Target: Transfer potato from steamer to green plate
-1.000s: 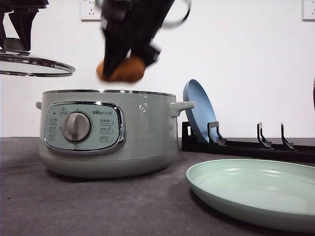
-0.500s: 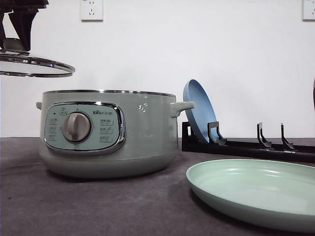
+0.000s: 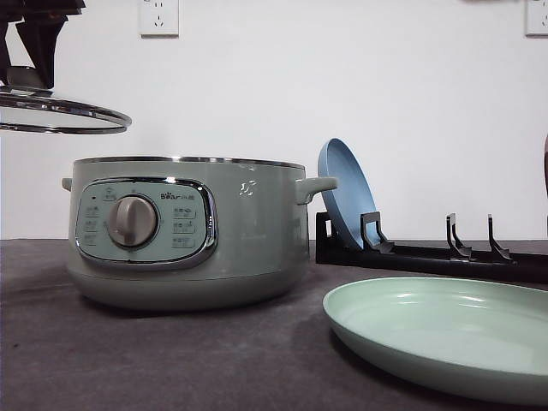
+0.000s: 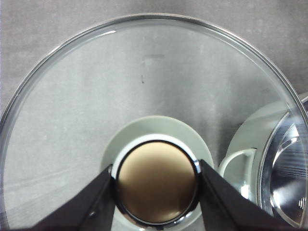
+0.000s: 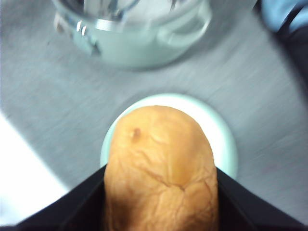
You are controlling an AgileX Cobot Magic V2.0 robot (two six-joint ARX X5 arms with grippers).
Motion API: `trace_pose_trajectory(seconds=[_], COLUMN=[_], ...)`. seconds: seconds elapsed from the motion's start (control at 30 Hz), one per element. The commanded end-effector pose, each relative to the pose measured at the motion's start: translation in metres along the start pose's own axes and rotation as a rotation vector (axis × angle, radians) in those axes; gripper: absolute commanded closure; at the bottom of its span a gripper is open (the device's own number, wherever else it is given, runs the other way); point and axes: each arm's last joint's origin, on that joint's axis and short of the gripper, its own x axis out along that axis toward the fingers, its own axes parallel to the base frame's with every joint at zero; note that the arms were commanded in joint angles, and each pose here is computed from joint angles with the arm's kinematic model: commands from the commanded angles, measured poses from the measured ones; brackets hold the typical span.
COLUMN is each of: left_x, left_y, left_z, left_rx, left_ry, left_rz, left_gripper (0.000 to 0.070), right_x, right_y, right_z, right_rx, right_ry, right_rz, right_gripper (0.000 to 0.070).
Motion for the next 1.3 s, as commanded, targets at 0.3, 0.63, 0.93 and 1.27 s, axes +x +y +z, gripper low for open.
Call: trace_pose_trajectory(seconds=[0.3,0.63,0.93,1.27], left_x=[-0.011,-0.011,-0.011,-0.011], left_y=[0.000,0.000,0.000,0.000], left_z=[0.008,0.008,0.008,0.008], left_rx=[-0.005,-0.005,-0.005,-0.005], left_ry=[-0.073,-0.074,-0.074,-0.074], left_rz=[0.002,0.002,0.002,0.002], left_gripper=[0.0700,0.0700,0.0700,0.0700], right_x=[0.091,0.144,0.175,0.181], right_y=[-0.017,-0.030,-0.037,-0.039], right_z=[-0.043,-0.055,-0.055,-0.057], right_rx=[0.256,0.296,0.307,0.308], right_ry=[0.007,0.014,0.076,0.103], right_rz=[0.014,0.005,0.000,-0.016], right_gripper=[0.0436,0.0436,0.0436,0.0435])
